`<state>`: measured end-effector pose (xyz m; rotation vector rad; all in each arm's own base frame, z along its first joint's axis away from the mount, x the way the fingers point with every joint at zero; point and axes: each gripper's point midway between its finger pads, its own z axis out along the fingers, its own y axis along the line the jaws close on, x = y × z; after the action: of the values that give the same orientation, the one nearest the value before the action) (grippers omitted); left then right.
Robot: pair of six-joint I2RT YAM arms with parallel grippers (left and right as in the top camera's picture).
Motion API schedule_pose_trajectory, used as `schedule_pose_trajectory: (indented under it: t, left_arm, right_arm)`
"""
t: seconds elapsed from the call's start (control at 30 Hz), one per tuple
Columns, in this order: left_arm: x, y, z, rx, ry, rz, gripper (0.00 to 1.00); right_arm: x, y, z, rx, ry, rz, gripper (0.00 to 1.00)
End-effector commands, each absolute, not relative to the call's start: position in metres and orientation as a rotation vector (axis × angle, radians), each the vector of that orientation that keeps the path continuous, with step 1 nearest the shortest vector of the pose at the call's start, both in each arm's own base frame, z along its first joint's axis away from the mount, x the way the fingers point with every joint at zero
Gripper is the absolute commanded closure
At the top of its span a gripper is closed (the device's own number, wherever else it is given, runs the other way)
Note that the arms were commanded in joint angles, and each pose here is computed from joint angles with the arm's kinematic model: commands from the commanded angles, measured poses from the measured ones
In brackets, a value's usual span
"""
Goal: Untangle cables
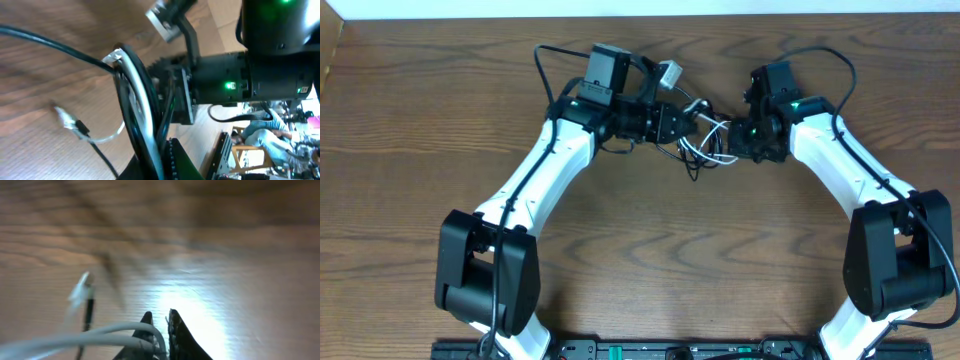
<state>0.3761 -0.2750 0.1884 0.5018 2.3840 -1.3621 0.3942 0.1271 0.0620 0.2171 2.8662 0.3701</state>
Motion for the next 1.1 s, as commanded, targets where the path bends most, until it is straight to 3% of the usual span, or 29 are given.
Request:
schedule_pose_trajectory:
  t: [0.0, 0.2, 0.57, 0.6, 0.7, 0.73, 0.83, 1.07]
  left_arm:
    - [0.395, -0.240, 0.214, 0.431, 2.306, -1.349, 0.93]
    - [0.415, -0.196, 0.215, 0.295, 2.308, -1.301, 0.93]
    - [0.420, -0.174, 0.198, 0.225, 2.378, -1.183, 0.92]
    - [0.420, -0.171, 0.194, 0.207, 2.398, -1.153, 0.87]
    - [0.421, -0.165, 0.187, 0.178, 2.429, -1.105, 0.58]
    - [0.421, -0.164, 0.186, 0.172, 2.437, -1.096, 0.53]
    - [0.419, -0.164, 0.184, 0.165, 2.452, -1.097, 0.46]
    - [0.409, -0.164, 0.177, 0.230, 2.480, -1.080, 0.45]
  right_arm:
    - [0.393, 0.063, 0.049, 0.390, 2.881, 0.079, 0.96]
    - [0.369, 0.001, 0.045, 0.571, 2.955, -0.057, 0.99]
    - [0.363, -0.009, 0.044, 0.605, 2.984, -0.005, 0.99]
    - [0.361, -0.011, 0.043, 0.616, 2.989, -0.002, 0.99]
    - [0.356, -0.010, 0.044, 0.582, 3.020, 0.040, 0.99]
    - [0.355, -0.004, 0.046, 0.533, 3.034, 0.105, 0.99]
    - [0.357, 0.023, 0.061, 0.378, 3.022, 0.363, 0.99]
    - [0.360, 0.093, 0.147, -0.030, 2.743, 0.816, 0.99]
